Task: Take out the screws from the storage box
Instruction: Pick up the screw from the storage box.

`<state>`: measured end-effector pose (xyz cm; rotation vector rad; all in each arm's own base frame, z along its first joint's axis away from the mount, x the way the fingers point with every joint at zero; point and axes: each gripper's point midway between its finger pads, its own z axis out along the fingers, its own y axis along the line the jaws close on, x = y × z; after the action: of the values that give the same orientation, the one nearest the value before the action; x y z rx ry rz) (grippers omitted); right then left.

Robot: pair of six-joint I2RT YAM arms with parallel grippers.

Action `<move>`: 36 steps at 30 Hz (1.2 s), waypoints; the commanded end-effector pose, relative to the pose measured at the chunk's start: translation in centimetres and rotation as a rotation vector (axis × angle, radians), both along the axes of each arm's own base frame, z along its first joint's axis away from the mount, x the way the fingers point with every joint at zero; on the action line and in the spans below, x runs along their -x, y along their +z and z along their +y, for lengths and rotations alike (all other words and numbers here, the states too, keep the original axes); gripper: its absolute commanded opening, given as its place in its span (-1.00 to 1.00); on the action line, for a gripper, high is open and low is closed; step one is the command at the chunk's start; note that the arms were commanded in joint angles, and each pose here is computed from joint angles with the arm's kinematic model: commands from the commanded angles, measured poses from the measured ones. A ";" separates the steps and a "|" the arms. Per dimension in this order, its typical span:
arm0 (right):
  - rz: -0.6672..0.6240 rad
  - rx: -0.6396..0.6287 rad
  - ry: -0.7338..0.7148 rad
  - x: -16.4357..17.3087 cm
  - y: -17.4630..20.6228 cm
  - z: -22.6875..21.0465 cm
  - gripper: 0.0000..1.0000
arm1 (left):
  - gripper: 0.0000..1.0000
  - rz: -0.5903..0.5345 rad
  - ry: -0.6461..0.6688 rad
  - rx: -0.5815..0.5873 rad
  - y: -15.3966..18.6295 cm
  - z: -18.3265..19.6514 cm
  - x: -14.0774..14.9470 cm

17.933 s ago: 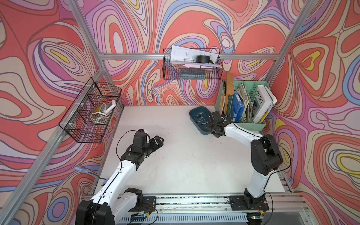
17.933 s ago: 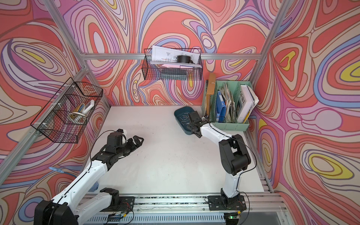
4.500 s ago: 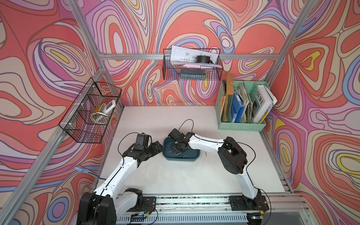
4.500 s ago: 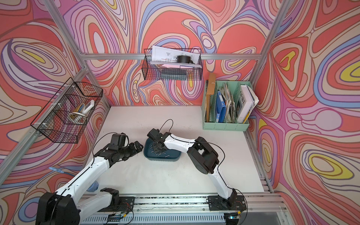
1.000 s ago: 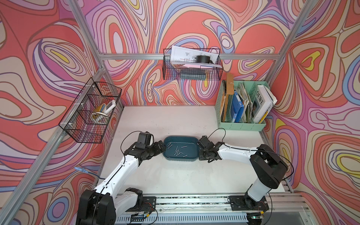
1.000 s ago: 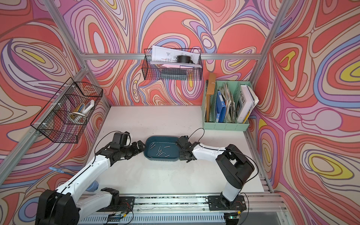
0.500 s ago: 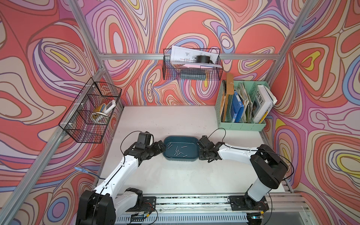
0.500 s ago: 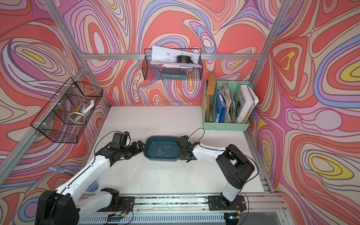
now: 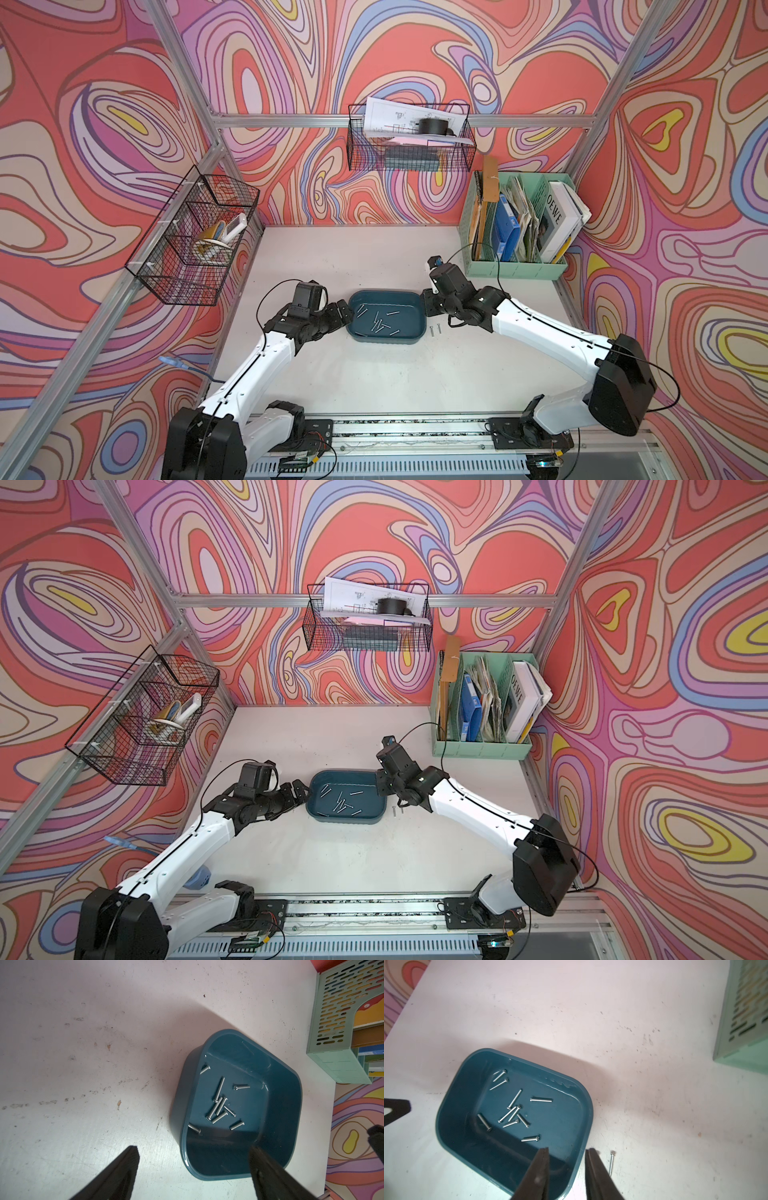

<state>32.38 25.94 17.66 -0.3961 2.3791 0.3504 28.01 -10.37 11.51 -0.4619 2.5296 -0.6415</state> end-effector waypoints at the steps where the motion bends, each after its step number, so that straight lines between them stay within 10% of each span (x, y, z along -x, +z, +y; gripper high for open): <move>1: 0.017 0.120 0.216 0.5 -1.7 2.5 -0.36 | 0.76 -0.031 -0.013 -0.008 1.1 -0.2 -0.6; 8: 0.057 0.223 0.446 -0.3 -6.7 6.8 -0.36 | 0.76 -0.026 -0.006 -0.031 0.9 0.2 -0.6; 36: 0.107 0.346 0.528 -3.5 -15.1 8.8 -0.28 | 0.77 -0.027 0.003 -0.023 1.1 0.3 -0.2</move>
<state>35.01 34.32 2.75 -1.2087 2.4262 0.1941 28.09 -10.14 11.53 -0.4642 2.5279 -0.6227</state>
